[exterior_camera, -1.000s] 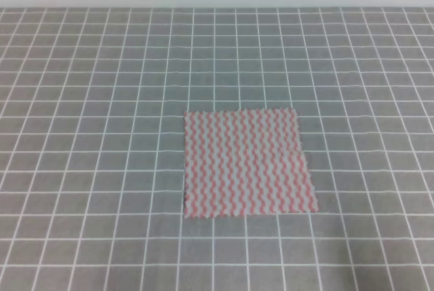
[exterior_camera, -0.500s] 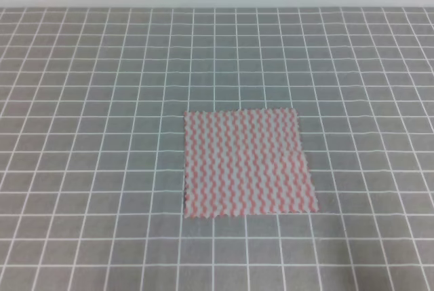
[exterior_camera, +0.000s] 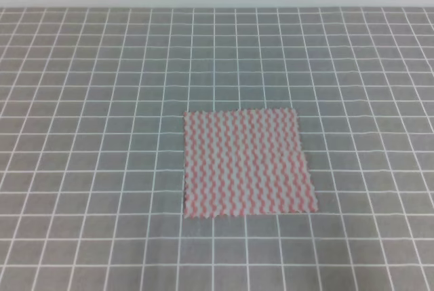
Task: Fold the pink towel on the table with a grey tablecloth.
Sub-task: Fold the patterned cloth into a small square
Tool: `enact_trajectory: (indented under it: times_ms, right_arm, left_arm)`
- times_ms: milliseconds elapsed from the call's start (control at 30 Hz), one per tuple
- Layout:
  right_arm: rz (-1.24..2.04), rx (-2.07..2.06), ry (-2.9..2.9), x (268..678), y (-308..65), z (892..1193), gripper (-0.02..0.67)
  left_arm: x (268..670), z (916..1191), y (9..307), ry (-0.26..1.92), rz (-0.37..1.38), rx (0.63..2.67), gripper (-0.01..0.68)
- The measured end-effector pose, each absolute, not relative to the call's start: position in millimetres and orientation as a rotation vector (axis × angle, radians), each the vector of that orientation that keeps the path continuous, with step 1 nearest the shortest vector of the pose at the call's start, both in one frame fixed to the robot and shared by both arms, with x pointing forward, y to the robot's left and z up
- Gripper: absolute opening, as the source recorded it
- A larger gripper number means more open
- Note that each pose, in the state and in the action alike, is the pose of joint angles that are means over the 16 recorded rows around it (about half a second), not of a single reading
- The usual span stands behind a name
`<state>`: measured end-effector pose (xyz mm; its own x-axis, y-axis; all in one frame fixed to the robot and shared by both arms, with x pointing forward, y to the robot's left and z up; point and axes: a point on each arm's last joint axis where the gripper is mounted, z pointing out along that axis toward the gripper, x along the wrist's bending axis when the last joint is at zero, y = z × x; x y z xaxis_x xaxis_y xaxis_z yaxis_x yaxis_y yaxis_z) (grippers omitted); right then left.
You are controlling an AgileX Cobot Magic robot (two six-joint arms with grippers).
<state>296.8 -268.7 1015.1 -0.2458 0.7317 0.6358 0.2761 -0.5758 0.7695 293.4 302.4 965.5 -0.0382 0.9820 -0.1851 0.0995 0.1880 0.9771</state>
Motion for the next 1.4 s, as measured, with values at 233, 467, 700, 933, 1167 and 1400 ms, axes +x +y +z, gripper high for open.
enact_trajectory:
  times_ms: [233,467,700,933,1167,1400]
  right_arm:
    - [1.817,1.722,1.253,315.4,-267.6,1025.8,-0.017]
    - [1.702,1.793,1.351,336.8,-265.1,1023.6,-0.017]
    - [1.509,1.732,1.679,370.1,-254.2,1035.5,-0.017]
    - [1.304,1.741,2.025,422.6,-240.8,1048.4,-0.017]
    - [1.028,1.765,2.307,467.0,-220.5,1046.0,-0.017]
    - [0.699,1.687,2.431,488.8,-188.8,1037.1,-0.017]
  left_arm:
    - [294.0,979.2,301.4,1.407,0.751,0.707,-0.002]
    - [293.4,983.9,302.2,1.42,0.568,0.492,-0.002]
    - [294.4,989.2,296.4,1.51,0.554,0.649,-0.002]
    - [302.8,1014.3,285.3,1.602,0.54,1.037,-0.002]
    - [336.7,1050.5,275.1,1.556,0.496,1.462,-0.002]
    - [391.5,1065.7,259.1,1.463,0.393,1.798,-0.002]
